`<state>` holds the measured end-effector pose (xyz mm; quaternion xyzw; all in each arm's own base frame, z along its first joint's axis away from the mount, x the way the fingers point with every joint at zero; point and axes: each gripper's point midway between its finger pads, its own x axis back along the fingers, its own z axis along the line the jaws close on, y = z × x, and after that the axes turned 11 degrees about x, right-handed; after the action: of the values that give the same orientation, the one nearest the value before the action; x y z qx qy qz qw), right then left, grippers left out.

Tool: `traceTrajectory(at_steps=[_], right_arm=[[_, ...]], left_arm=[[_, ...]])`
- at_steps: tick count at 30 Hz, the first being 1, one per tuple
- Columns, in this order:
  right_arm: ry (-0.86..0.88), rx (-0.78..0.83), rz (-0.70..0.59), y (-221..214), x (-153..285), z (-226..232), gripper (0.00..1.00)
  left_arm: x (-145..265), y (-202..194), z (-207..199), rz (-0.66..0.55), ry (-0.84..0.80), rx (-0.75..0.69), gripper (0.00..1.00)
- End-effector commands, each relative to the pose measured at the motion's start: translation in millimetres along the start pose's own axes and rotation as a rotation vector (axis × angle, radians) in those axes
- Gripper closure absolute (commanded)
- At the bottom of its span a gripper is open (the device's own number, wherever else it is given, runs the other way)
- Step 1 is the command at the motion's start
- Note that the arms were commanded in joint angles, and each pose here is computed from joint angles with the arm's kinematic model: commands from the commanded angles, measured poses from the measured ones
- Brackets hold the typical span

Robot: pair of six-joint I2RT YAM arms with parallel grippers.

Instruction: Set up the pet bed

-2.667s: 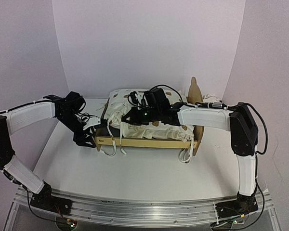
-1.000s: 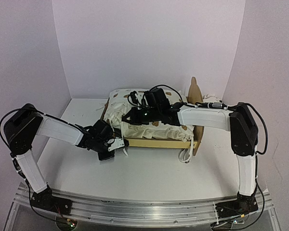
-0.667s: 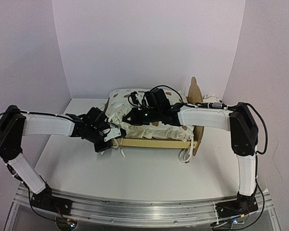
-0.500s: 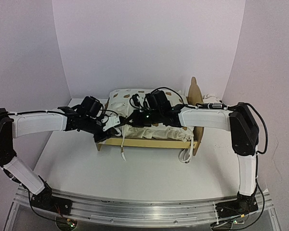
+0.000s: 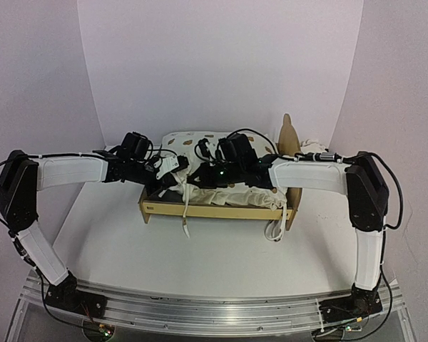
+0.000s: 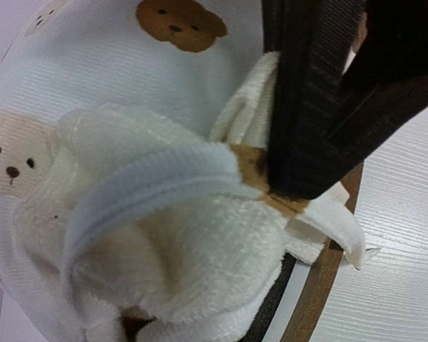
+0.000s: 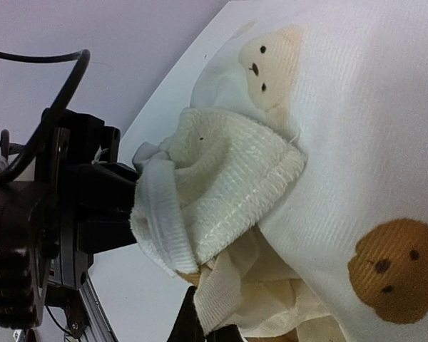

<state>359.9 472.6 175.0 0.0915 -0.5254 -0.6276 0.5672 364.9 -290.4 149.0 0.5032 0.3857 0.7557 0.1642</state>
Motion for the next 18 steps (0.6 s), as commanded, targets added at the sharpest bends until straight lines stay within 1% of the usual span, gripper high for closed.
traceTrajectory(at_steps=[1, 6, 9, 11, 14, 18], right_arm=[[0.004, 0.035, -0.074, 27.1, 21.4, 10.9, 1.0], [0.004, 0.036, -0.071, 26.1, 20.2, 10.8, 1.0], [0.009, 0.032, -0.066, 25.6, 17.7, 10.5, 1.0], [0.01, 0.031, -0.064, 25.5, 17.3, 10.5, 1.0], [0.009, 0.028, -0.057, 23.1, 16.8, 10.2, 1.0], [0.004, 0.027, -0.056, 22.0, 17.8, 8.8, 1.0]], left_arm=[[-7.3, -11.5, -25.0, 0.001, -0.125, -0.012, 1.0], [-14.0, -42.0, -44.4, 0.089, -0.204, 0.034, 1.0], [-19.7, -49.9, -44.2, 0.104, -0.197, 0.036, 1.0], [-21.7, -51.0, -43.5, 0.121, -0.204, 0.038, 1.0], [-19.0, -55.6, -52.8, 0.153, -0.258, 0.06, 1.0], [-3.2, -41.6, -69.6, 0.141, -0.366, 0.126, 1.0]])
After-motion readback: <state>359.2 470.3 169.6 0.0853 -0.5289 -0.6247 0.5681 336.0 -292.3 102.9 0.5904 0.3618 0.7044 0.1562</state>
